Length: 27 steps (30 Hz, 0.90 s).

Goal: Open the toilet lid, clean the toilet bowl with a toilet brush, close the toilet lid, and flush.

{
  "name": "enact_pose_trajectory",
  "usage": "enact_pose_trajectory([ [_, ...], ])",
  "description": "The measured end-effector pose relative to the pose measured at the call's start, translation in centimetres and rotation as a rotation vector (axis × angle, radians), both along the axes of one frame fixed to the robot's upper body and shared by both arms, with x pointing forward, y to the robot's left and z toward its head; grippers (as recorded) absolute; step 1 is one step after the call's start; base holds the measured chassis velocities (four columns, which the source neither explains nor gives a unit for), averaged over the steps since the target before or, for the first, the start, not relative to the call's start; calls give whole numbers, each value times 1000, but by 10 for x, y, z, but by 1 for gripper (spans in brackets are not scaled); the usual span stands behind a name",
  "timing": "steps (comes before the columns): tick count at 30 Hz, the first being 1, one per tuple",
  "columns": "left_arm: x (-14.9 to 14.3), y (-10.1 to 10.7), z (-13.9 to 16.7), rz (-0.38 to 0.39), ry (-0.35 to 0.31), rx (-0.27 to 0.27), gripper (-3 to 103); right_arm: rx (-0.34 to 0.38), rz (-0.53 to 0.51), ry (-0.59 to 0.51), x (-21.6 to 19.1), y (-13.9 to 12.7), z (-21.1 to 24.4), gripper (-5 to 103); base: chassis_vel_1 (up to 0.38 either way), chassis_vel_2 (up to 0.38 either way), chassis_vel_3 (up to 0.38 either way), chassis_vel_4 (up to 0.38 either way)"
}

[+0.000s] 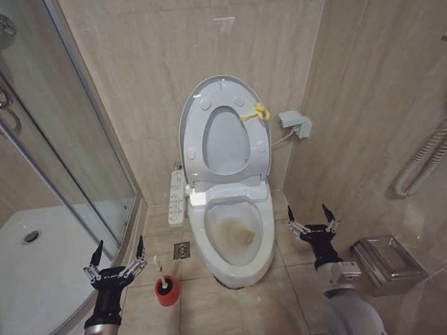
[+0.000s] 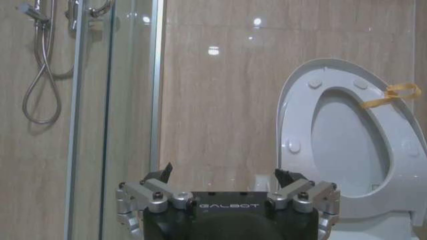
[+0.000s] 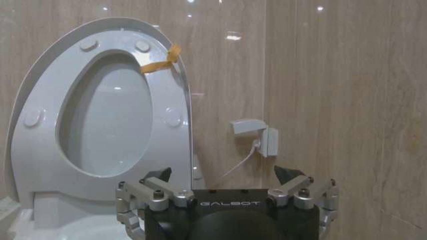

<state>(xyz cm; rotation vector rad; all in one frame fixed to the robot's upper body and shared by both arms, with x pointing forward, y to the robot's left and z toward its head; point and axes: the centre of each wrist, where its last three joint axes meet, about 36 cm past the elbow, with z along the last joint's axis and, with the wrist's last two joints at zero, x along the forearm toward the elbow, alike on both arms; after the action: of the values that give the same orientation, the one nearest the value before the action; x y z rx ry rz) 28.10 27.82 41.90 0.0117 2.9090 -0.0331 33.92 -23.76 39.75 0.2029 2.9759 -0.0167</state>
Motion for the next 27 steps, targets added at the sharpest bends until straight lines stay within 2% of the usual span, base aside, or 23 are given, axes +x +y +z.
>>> enact_pose_trajectory([
  [22,1,0,0,0,1,0,100,0,0,0,0,0,0,100,0,0,0,0],
  [27,21,-7,1,-22,55,-2,100,0,0,0,0,0,0,100,0,0,0,0],
])
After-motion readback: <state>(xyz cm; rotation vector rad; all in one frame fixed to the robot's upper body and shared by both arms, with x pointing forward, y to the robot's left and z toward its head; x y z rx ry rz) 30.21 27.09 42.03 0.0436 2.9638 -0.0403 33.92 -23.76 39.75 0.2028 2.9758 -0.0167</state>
